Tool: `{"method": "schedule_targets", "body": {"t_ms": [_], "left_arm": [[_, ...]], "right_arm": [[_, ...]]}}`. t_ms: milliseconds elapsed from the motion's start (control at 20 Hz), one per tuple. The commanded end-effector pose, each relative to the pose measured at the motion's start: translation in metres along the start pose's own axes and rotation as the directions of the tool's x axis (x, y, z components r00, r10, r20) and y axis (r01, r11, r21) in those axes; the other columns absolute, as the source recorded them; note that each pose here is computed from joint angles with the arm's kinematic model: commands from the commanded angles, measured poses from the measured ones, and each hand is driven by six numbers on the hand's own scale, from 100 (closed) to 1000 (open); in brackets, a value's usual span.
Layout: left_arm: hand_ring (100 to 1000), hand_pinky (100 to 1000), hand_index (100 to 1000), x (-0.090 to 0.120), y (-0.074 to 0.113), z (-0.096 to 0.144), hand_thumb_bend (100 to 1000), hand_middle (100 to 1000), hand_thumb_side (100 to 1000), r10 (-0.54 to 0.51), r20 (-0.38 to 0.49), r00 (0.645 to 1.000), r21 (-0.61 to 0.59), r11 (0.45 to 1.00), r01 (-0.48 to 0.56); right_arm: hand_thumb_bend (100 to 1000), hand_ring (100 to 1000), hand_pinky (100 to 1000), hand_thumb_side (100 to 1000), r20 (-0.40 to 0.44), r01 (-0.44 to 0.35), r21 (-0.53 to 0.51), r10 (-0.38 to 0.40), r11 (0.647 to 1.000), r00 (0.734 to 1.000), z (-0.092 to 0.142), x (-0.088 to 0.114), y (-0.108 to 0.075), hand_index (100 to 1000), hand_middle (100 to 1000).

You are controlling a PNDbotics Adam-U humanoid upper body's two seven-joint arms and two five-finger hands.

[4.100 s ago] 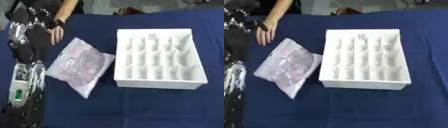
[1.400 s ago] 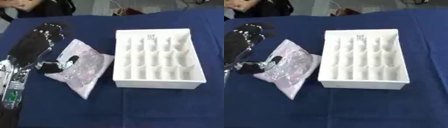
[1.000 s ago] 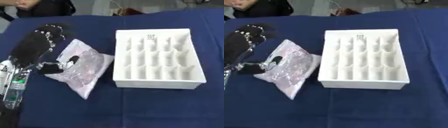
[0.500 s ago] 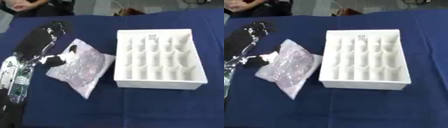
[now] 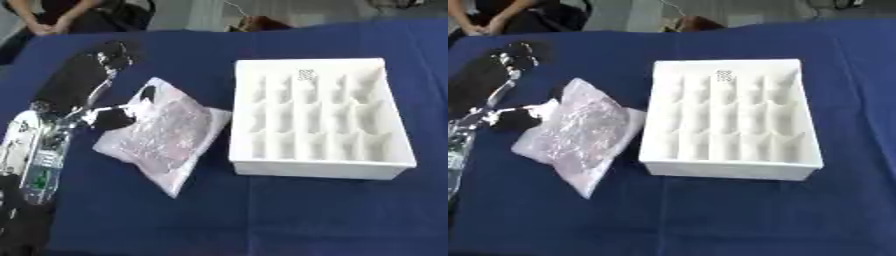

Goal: Pick up objects on the table and place them in the box.

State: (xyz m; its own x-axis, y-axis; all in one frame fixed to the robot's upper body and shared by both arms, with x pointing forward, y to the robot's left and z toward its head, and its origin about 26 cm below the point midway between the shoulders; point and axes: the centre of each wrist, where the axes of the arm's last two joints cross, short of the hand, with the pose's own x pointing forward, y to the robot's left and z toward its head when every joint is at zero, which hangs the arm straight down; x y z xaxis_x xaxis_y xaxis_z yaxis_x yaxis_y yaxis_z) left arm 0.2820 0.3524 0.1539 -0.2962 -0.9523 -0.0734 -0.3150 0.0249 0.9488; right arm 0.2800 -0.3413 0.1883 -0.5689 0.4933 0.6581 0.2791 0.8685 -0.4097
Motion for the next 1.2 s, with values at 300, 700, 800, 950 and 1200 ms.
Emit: {"method": "schedule_targets", "body": {"t_ms": [300,700,800,950,1200], "left_arm": [[913,868,897,-0.012,0.013,0.007,270,892,756,-0.044,0.313,0.949,-0.157,0.983,0.098],[924,853,920,-0.052,0.016,0.013,260,903,838,0.081,0.423,0.903,-0.249,0.968,0.03],[925,857,920,-0.053,0.015,0.012,262,903,842,0.087,0.428,0.899,-0.254,0.967,0.028],[930,864,926,-0.054,0.015,0.01,245,911,860,0.086,0.438,0.895,-0.258,0.966,0.033],[932,863,926,-0.054,0.017,0.007,235,912,861,0.086,0.445,0.892,-0.248,0.968,0.031]], "right_arm": [[100,646,505,773,0.021,-0.03,0.025,0.029,0.999,0.999,-0.003,0.006,-0.006,957,764],[100,646,505,772,0.016,-0.037,0.043,0.036,0.998,0.999,-0.003,0.006,-0.006,957,765],[100,646,505,772,0.016,-0.037,0.041,0.036,0.998,0.999,-0.003,0.006,-0.006,957,765],[100,646,506,772,0.018,-0.037,0.04,0.036,0.999,0.999,-0.003,0.006,-0.007,957,765],[100,646,506,771,0.018,-0.037,0.041,0.036,0.998,0.999,-0.003,0.006,-0.006,957,766]]}}
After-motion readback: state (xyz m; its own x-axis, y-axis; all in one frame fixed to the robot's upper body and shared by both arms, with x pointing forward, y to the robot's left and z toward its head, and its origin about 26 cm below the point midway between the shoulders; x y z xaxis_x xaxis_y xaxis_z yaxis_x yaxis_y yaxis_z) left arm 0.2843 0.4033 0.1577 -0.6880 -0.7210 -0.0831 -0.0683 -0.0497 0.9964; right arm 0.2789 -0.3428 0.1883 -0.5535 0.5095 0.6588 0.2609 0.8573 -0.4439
